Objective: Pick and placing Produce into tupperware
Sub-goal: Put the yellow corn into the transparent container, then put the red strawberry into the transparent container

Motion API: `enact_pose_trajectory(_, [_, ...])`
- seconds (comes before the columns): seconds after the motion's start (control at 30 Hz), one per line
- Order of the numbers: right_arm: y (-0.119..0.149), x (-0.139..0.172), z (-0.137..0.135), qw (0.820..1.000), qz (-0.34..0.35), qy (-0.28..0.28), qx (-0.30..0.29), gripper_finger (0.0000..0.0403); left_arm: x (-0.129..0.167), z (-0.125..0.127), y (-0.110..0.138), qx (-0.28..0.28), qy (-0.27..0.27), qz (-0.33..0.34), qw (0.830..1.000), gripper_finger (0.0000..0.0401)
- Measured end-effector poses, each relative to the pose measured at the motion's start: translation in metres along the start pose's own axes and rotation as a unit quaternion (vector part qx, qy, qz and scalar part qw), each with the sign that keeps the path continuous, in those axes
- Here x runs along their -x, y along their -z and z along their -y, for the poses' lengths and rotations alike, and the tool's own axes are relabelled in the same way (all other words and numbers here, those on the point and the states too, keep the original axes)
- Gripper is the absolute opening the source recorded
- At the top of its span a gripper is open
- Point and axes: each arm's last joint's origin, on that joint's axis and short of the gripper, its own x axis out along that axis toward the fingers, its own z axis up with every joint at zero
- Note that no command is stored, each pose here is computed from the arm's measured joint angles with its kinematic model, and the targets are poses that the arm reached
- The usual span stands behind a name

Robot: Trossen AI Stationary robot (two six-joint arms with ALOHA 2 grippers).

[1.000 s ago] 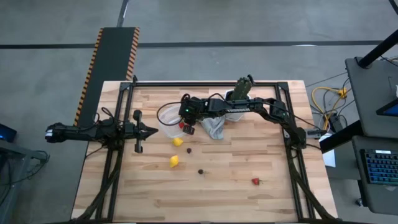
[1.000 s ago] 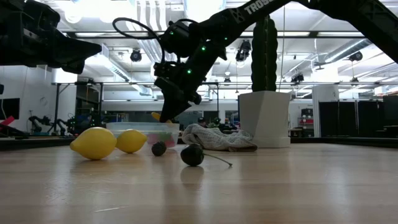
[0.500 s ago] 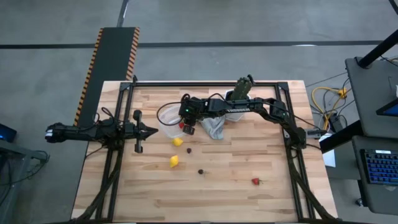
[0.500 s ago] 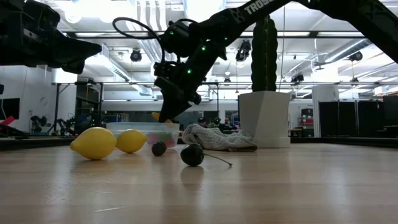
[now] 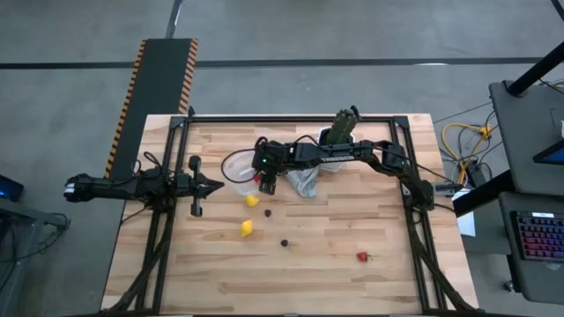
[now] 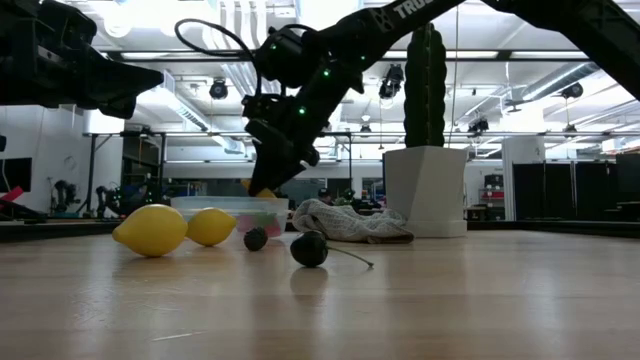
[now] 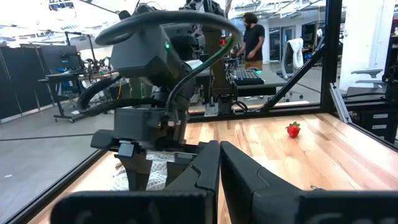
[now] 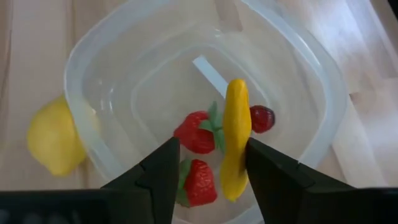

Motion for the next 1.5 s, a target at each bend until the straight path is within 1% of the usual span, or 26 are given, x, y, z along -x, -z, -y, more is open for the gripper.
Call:
enact_pose_trajectory(0.23, [-0.001,0.001,-0.002,1.0,0.003,0.0,0.018,0.0188,0.0,0.0,0.0,0.0,0.0,0.0,1.0,0.0])
enact_pose_trajectory(0.43, [-0.002,0.002,-0.008,0.998,0.008,-0.003,0.057,0.0204,0.0,0.0,0.0,0.0,0.0,0.0,1.0,0.0])
enact_pose_trajectory(0.57, [-0.002,0.003,-0.01,0.997,0.008,0.0,0.083,0.0205,0.0,0.0,0.0,0.0,0.0,0.0,1.0,0.0])
enact_pose_trajectory(0.7, [-0.003,0.003,-0.016,0.992,0.008,0.016,0.122,0.0205,0.0,0.0,0.0,0.0,0.0,0.0,1.0,0.0])
enact_pose_trajectory(0.87, [-0.003,0.006,-0.03,0.979,0.002,0.084,0.184,0.0206,0.0,0.0,0.0,0.0,0.0,0.0,1.0,0.0])
enact_pose_trajectory(0.93, [-0.004,0.006,-0.033,0.975,0.005,0.098,0.198,0.0206,0.0,0.0,0.0,0.0,0.0,0.0,1.0,0.0])
enact_pose_trajectory(1.17, [-0.005,0.007,-0.031,0.975,0.006,0.102,0.198,0.0206,0.0,0.0,0.0,0.0,0.0,0.0,1.0,0.0])
enact_pose_trajectory(1.23, [-0.006,0.011,-0.032,0.977,0.006,0.101,0.188,0.0206,0.0,0.0,0.0,0.0,0.0,0.0,1.0,0.0])
enact_pose_trajectory(1.33, [-0.008,0.023,-0.035,0.982,0.009,0.093,0.166,0.0206,0.0,0.0,0.0,0.0,0.0,0.0,1.0,0.0])
enact_pose_trajectory(1.43, [-0.012,0.042,-0.038,0.985,0.008,0.077,0.156,0.0206,0.0,0.0,0.0,0.0,0.0,-0.001,1.0,0.0])
enact_pose_trajectory(1.5, [-0.013,0.056,-0.041,0.986,0.005,0.054,0.158,0.0205,0.0,0.0,0.0,0.0,0.0,-0.001,1.0,0.0])
